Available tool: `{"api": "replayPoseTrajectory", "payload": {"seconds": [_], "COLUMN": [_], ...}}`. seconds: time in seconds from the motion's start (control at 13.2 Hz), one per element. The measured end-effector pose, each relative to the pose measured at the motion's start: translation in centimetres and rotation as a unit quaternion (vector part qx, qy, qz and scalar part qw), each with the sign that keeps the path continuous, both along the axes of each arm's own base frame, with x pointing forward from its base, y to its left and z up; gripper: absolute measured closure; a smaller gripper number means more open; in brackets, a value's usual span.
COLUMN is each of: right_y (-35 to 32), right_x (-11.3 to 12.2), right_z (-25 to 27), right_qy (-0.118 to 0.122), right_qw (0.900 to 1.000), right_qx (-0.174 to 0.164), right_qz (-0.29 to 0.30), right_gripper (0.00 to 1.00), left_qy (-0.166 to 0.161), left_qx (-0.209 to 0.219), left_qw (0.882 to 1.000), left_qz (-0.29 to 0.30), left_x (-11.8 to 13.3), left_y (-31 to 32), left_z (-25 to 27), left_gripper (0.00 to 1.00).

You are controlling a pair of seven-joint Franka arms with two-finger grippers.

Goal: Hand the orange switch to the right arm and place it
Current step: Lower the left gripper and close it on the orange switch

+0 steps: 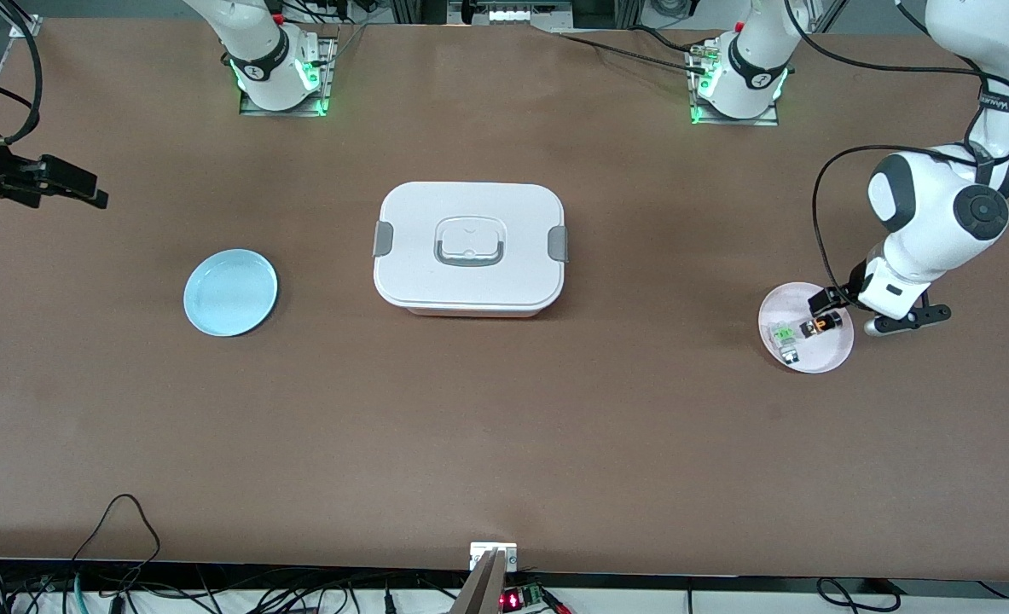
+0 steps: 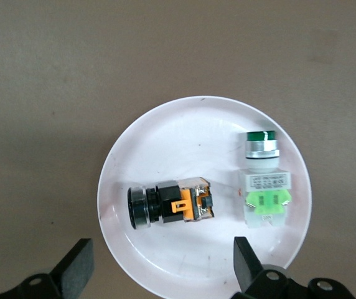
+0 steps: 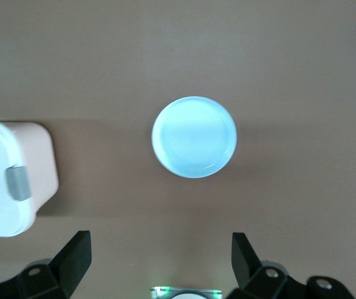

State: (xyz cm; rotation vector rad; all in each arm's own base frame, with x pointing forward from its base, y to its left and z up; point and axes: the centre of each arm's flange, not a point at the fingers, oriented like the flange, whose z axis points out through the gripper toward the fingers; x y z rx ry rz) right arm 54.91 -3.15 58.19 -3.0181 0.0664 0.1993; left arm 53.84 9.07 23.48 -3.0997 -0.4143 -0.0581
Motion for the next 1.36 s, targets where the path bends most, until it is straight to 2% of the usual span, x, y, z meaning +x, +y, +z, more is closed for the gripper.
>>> {"api": "replayPoseTrajectory", "payload": {"seconds": [0.23, 0.53, 0.76, 1.36], "right_y": [-0.9, -1.1, -2.1, -2.3], "right_x": [0.1, 0.8, 1.0, 1.2], "right_z": [-0.5, -2.1, -3.0, -3.6], "right_qy": [0.007, 0.021, 0.030, 0.034], "right_qw": [1.000, 0.999, 0.999, 0.999], "right_qx": [0.026, 0.025, 0.009, 0.005], "right_qz": [-0.015, -0.017, -0.021, -0.022], "right_gripper": [0.00, 0.00, 0.00, 0.00], "left_qy": [-0.019, -0.024, -0.026, -0.037], "left_qx": [0.003, 0.003, 0.002, 0.004], "left_qw": [1.000, 0.999, 0.998, 0.998], "left_qz": [0.016, 0.038, 0.049, 0.050], "left_x": [0.4, 0.5, 0.6, 0.9], "left_y": [-0.2, -0.4, -0.4, -0.4], "left_z": [-1.9, -3.2, -3.1, -4.8], "left_gripper": [0.02, 0.13, 0.08, 0.07]}}
